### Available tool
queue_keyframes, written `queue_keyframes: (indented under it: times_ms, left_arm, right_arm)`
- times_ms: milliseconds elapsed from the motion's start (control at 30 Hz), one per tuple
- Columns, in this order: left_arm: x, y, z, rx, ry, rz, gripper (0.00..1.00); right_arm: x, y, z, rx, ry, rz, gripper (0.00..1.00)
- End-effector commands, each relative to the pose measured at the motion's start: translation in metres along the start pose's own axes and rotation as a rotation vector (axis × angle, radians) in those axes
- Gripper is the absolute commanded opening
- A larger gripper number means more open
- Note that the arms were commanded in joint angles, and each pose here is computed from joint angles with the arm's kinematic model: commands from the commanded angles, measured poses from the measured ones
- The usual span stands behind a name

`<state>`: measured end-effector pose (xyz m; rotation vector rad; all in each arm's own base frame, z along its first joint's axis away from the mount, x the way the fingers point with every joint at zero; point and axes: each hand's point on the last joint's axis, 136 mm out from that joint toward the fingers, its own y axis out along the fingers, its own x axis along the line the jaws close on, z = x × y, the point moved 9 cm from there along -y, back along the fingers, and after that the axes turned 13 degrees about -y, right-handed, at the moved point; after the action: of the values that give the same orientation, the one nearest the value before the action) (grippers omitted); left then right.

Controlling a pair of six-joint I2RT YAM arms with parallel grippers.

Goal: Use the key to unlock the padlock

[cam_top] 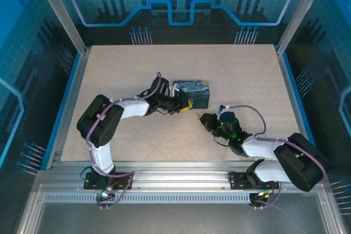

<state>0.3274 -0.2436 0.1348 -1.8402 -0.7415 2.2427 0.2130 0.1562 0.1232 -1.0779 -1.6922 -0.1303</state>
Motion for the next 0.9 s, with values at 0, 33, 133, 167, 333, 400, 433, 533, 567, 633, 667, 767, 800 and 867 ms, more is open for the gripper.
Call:
queue_keyframes:
  times_ms: [0, 33, 133, 167, 333, 400, 433, 533, 567, 633, 667, 767, 800, 867]
  left_arm:
    - [0.005, 0.0, 0.001, 0.032, -0.019, 0.017, 0.0]
    - [0.005, 0.001, 0.0, 0.031, -0.019, 0.018, 0.0]
    - [0.004, 0.001, 0.0, 0.031, -0.021, 0.022, 0.0]
    - [0.004, 0.001, 0.0, 0.031, -0.02, 0.023, 0.0]
    - [0.004, 0.001, 0.0, 0.03, -0.024, 0.029, 0.0]
    - [0.004, 0.001, 0.001, 0.033, -0.025, 0.031, 0.0]
    - [0.004, 0.001, 0.001, 0.034, -0.025, 0.032, 0.0]
    - [0.004, 0.001, 0.001, 0.034, -0.026, 0.033, 0.0]
    - [0.005, 0.001, 0.001, 0.034, -0.027, 0.033, 0.0]
    - [0.005, 0.001, 0.001, 0.034, -0.027, 0.034, 0.0]
    - [0.005, 0.001, 0.001, 0.035, -0.026, 0.036, 0.0]
    - [0.006, 0.001, 0.001, 0.034, -0.029, 0.036, 0.0]
    - [0.007, 0.001, 0.002, 0.035, -0.03, 0.037, 0.0]
    - [0.007, 0.001, 0.001, 0.034, -0.031, 0.036, 0.0]
  right_arm:
    - [0.017, 0.004, -0.007, -0.034, 0.006, -0.081, 0.0]
    - [0.018, 0.005, -0.007, -0.033, 0.007, -0.088, 0.0]
    - [0.018, 0.009, -0.007, -0.024, 0.008, -0.091, 0.0]
    - [0.018, 0.011, -0.007, -0.023, 0.011, -0.094, 0.0]
    - [0.017, 0.015, -0.007, -0.017, 0.02, -0.102, 0.0]
    - [0.018, 0.017, -0.007, -0.016, 0.018, -0.106, 0.0]
    - [0.018, 0.017, -0.007, -0.016, 0.019, -0.108, 0.0]
    - [0.018, 0.017, -0.007, -0.018, 0.019, -0.111, 0.0]
    - [0.017, 0.017, -0.007, -0.018, 0.018, -0.112, 0.0]
    - [0.018, 0.017, -0.007, -0.021, 0.017, -0.112, 0.0]
    - [0.018, 0.017, -0.007, -0.023, 0.015, -0.113, 0.0]
    - [0.018, 0.017, -0.008, -0.026, 0.013, -0.111, 0.0]
    - [0.018, 0.018, -0.008, -0.025, 0.014, -0.112, 0.0]
    - [0.018, 0.018, -0.008, -0.026, 0.015, -0.115, 0.0]
